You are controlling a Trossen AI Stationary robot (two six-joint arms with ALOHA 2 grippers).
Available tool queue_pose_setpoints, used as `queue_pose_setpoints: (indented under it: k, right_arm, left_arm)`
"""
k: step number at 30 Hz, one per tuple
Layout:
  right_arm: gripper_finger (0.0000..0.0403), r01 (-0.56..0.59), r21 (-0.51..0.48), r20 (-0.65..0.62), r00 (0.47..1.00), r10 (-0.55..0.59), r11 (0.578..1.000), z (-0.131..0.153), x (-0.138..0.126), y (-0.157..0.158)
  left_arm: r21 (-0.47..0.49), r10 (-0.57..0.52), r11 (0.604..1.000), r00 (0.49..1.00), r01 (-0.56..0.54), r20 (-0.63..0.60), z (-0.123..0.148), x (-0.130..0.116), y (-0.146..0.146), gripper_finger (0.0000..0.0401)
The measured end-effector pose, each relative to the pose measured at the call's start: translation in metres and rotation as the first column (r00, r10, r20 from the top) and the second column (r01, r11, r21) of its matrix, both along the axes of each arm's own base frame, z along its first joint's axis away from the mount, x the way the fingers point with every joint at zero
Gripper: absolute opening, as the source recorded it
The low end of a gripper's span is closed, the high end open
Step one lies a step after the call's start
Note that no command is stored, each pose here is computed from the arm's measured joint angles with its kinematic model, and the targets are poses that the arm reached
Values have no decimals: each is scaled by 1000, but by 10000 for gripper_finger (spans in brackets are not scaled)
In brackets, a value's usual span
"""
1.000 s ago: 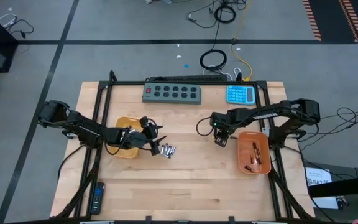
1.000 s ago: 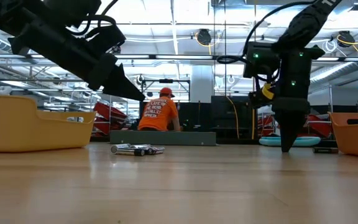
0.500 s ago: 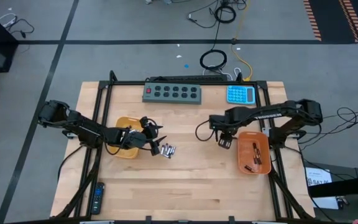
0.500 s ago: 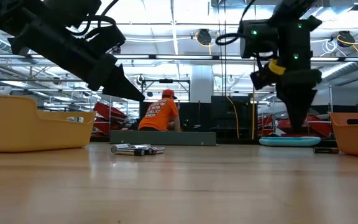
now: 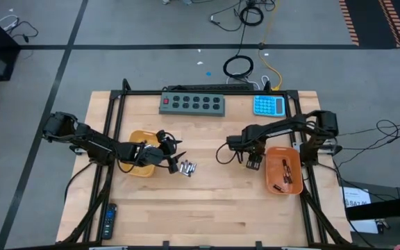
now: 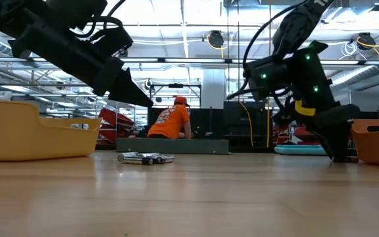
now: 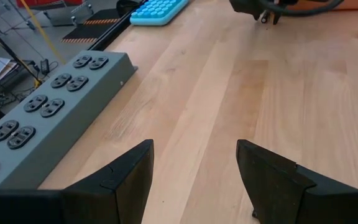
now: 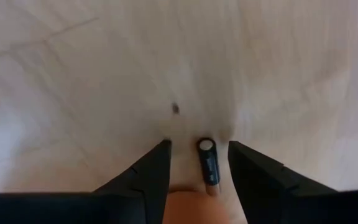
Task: Sort batteries
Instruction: Put the black battery into the orange bin
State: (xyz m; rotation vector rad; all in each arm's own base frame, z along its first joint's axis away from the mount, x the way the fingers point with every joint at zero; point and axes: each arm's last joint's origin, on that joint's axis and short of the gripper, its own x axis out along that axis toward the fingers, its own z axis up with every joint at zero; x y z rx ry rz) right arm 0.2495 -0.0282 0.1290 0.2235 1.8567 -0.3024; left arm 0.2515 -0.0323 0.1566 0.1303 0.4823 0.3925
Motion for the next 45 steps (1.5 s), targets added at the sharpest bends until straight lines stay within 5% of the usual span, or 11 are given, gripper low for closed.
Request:
queue_pose_setpoints:
  k: [6, 13, 23, 27, 32, 39, 45]
  right_arm:
    - [140, -28, 36, -43, 999, 30, 999, -10, 2, 0]
    - [17, 20, 40, -56, 998, -17, 999, -13, 2, 1]
    - [3, -72, -21, -9, 997, 72, 997, -1, 19, 11]
    - [2, -81, -68, 186, 978, 92, 994, 24, 47, 12]
    - [1, -40, -85, 349, 935, 67, 996, 72, 52, 24]
    - [1, 159, 6, 431, 890, -146, 987, 138, -3, 67]
    - [14, 283, 86, 264, 918, -296, 955, 130, -46, 94]
  left_arm:
    - [1, -1, 1000, 1000, 1, -2, 0, 0, 0, 239]
    - [0, -12, 1000, 999, 12, -34, -3, -2, -1, 239]
    - [0, -13, 1000, 999, 13, -38, -3, -2, -1, 239]
    - [2, -13, 1000, 999, 13, -44, -3, -2, -1, 239]
    - [3, -13, 1000, 999, 13, -53, -4, -3, -1, 239]
    - [-25, 0, 1000, 996, -2, -87, -8, -6, -2, 239]
    - [-32, -18, 999, 998, 16, -66, -7, -5, -7, 239]
